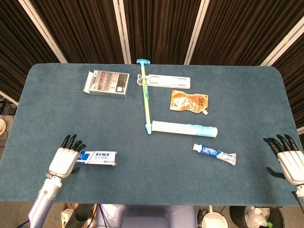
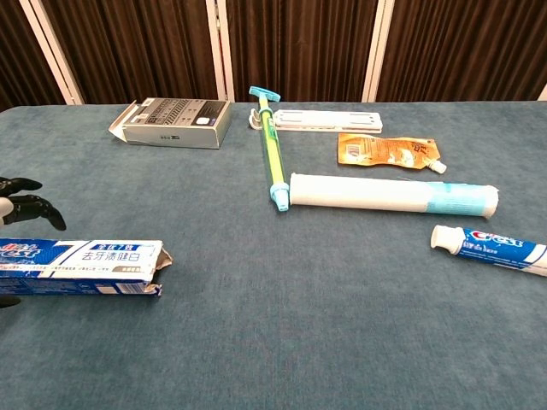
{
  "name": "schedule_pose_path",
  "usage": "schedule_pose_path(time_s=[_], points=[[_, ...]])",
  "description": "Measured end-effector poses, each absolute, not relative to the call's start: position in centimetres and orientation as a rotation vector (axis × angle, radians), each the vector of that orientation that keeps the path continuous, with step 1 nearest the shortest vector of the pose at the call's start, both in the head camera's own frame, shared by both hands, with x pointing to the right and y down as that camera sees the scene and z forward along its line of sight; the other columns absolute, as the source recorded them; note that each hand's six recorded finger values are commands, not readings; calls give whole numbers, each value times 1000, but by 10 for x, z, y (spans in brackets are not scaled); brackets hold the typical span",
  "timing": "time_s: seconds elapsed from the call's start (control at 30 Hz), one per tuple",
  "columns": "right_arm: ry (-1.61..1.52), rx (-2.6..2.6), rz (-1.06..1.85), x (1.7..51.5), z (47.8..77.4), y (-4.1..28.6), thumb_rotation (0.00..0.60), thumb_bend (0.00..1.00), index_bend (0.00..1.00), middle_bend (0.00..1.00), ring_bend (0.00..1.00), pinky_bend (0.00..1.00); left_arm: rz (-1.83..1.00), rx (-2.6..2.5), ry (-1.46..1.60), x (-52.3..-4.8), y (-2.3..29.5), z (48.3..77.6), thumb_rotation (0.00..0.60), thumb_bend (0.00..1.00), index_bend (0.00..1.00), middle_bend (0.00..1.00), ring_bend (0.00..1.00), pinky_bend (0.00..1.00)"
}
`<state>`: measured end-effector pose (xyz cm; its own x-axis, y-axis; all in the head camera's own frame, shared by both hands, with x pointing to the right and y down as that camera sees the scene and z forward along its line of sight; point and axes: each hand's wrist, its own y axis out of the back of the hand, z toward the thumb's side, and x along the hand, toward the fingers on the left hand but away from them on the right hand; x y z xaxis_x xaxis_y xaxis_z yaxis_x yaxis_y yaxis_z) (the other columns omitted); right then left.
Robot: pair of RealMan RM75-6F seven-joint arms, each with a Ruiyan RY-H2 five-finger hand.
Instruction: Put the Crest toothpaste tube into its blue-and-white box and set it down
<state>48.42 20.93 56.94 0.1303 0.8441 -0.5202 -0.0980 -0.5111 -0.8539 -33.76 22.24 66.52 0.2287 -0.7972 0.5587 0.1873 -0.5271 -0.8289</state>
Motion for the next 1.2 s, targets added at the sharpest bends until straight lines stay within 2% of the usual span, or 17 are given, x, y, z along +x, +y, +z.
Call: schedule_pose_path(time_s=[0.2,0.5,0.67,0.87,1.2], points=[[-737,-1621,1505,485,573,211,600,190,152,204,88,0,-1447,-1626,553,-338,226,671,600,8,288,220,0,0],[-740,-1618,1515,488,572,212,600,190,154,213,89,0,-1437,-1636,538,-333,230,677,600,122,297,237,0,0],[-737,-1620,1516,488,571,213,600,191,155,213,89,0,-1418,-1643,545,-329,230,676,600,276,325,266,11,0],[-735,-1620,1512,486,571,214,600,191,159,214,90,0,-1406,-1633,554,-329,231,673,600,365,347,294,29,0],[-737,-1627,1520,488,571,216,600,190,163,218,92,0,-1409,-1596,559,-333,230,671,600,388,334,265,31,6]])
